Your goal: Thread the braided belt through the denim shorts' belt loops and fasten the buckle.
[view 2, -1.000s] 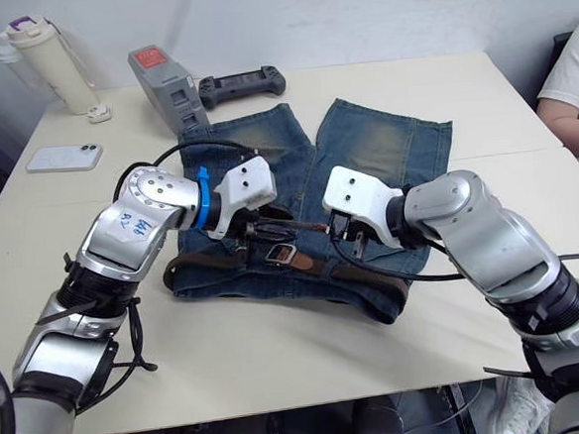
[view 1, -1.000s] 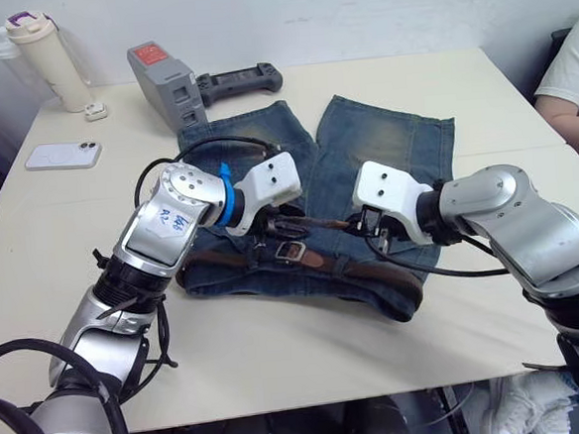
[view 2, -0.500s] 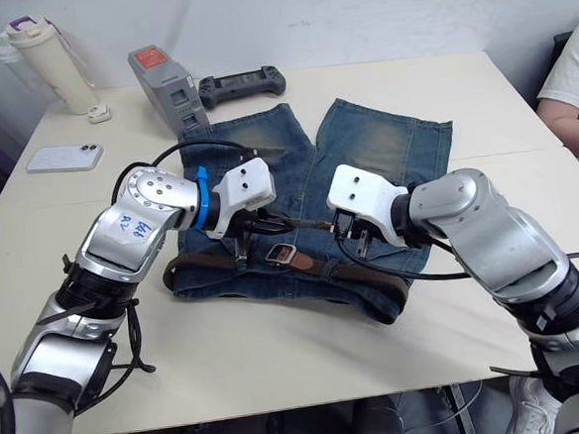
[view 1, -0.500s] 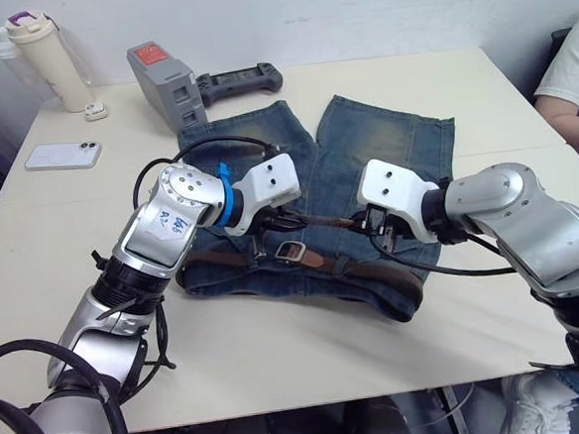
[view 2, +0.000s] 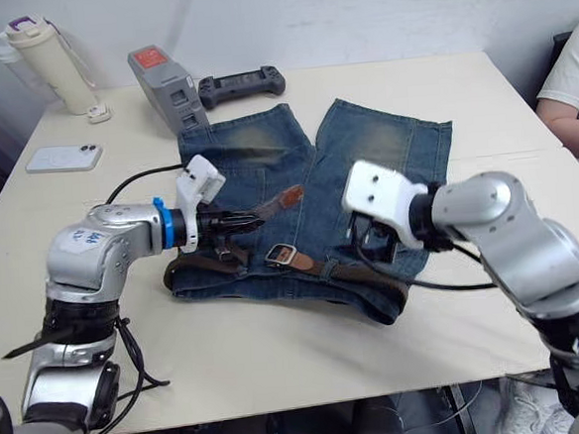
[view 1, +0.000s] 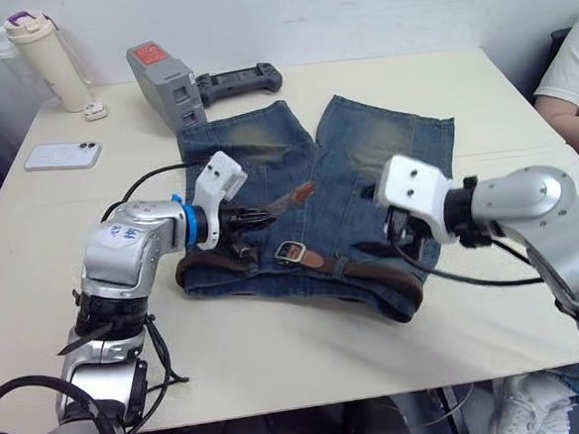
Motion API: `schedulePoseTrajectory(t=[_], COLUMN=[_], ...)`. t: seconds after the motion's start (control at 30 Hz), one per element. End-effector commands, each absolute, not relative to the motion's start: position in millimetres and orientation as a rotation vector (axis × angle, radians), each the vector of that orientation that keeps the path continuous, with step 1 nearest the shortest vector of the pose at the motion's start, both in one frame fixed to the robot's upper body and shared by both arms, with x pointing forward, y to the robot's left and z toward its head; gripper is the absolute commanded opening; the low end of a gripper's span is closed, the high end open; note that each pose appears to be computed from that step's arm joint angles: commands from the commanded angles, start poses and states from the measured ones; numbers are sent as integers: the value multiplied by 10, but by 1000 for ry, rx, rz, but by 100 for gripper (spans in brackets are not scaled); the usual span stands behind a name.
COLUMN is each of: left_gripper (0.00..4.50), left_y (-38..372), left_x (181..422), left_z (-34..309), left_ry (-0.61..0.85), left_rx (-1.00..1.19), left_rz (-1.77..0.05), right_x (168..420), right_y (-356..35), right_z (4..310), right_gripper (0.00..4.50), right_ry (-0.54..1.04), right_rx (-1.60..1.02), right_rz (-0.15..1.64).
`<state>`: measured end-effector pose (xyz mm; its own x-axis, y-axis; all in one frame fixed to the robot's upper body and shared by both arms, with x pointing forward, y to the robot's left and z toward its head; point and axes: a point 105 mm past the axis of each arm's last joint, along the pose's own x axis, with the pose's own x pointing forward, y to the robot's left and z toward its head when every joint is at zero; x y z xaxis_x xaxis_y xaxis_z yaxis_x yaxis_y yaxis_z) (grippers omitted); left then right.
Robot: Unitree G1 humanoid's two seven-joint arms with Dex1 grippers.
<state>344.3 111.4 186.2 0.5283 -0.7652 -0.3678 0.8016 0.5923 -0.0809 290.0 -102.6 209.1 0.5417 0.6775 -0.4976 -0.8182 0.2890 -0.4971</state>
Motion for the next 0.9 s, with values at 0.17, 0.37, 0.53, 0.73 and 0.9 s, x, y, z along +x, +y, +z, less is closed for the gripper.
schedulePoseTrajectory(t=[0.17, 0.37, 0.53, 0.73, 0.9], left_gripper=[0, 0, 0, 0, 0], left_y=[1157, 1141, 1085, 1128, 1136], left_x=[3470, 3470, 3445, 3429, 3409], left_z=[2027, 2026, 2024, 1992, 1963], left_ry=[343, 347, 354, 368, 377], left_rx=[77, 110, 143, 157, 151], left_rz=[-879, -886, -923, -924, -929], right_x=[3002, 2972, 3043, 3121, 3145], right_y=[-639, -509, -600, -653, -643], right_z=[1730, 1555, 1347, 1385, 1392], right_gripper=[446, 446, 446, 371, 145], right_ry=[60, 47, 98, 71, 65], right_rx=[-936, -899, -981, -1026, -998], right_rz=[985, 1013, 963, 884, 852])
